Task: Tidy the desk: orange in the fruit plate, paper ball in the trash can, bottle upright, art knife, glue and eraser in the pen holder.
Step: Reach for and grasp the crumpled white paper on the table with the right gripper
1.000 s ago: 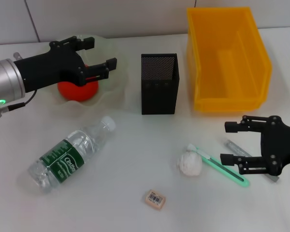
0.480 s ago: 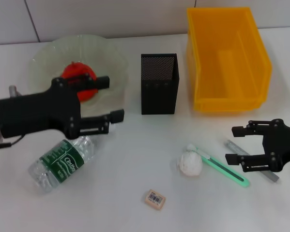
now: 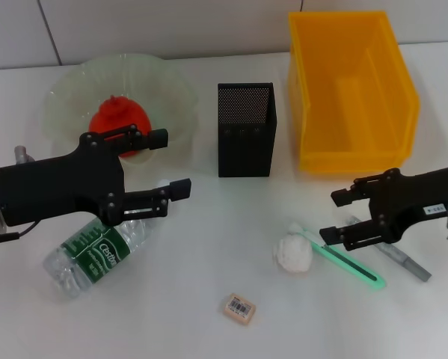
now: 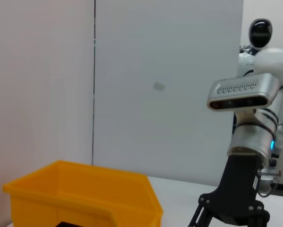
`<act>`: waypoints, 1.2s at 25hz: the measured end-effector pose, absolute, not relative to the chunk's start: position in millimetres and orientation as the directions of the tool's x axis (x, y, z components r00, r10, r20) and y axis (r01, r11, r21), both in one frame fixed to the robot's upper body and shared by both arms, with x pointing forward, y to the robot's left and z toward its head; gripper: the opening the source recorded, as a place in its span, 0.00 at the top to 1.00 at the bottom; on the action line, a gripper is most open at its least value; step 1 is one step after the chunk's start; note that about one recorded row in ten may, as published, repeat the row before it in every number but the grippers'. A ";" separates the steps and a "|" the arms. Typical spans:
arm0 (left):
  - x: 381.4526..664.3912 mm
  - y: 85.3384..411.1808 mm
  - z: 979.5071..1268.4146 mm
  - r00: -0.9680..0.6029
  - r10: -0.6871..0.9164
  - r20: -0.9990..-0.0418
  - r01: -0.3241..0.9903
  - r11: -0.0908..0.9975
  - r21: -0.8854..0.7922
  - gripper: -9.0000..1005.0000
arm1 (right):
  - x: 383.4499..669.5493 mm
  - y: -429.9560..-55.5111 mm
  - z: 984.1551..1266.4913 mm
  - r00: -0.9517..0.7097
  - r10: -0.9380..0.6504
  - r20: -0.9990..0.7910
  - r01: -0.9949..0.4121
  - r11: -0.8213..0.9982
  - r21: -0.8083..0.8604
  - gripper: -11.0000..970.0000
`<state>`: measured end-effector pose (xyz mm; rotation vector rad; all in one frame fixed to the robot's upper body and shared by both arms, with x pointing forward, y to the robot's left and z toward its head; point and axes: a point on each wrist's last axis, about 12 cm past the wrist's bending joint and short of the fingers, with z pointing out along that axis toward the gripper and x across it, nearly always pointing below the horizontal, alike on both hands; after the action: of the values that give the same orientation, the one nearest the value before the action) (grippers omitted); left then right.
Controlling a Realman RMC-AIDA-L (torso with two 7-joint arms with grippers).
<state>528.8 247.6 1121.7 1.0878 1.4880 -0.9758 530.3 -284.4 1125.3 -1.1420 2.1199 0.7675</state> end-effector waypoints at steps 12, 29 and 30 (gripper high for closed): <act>527.1 246.8 1118.7 -0.100 0.146 -0.984 0.960 0.275 -0.057 0.20 | 542.1 -229.8 1165.1 -0.434 -0.754 -0.493 -0.887 0.453 0.089 0.28; 523.6 245.5 1117.0 -0.101 0.141 -0.985 0.963 0.262 -0.061 0.20 | 543.1 -196.2 1153.1 -0.385 -0.825 -0.414 -0.916 0.398 0.060 0.29; 523.6 245.1 1117.1 -0.100 0.142 -0.985 0.964 0.260 -0.060 0.20 | 543.4 -194.1 1152.2 -0.384 -0.827 -0.411 -0.917 0.395 0.061 0.29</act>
<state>523.6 245.1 1117.1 1.0840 1.4922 -0.9956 543.4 -194.1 1152.2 -1.5193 2.3434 0.4020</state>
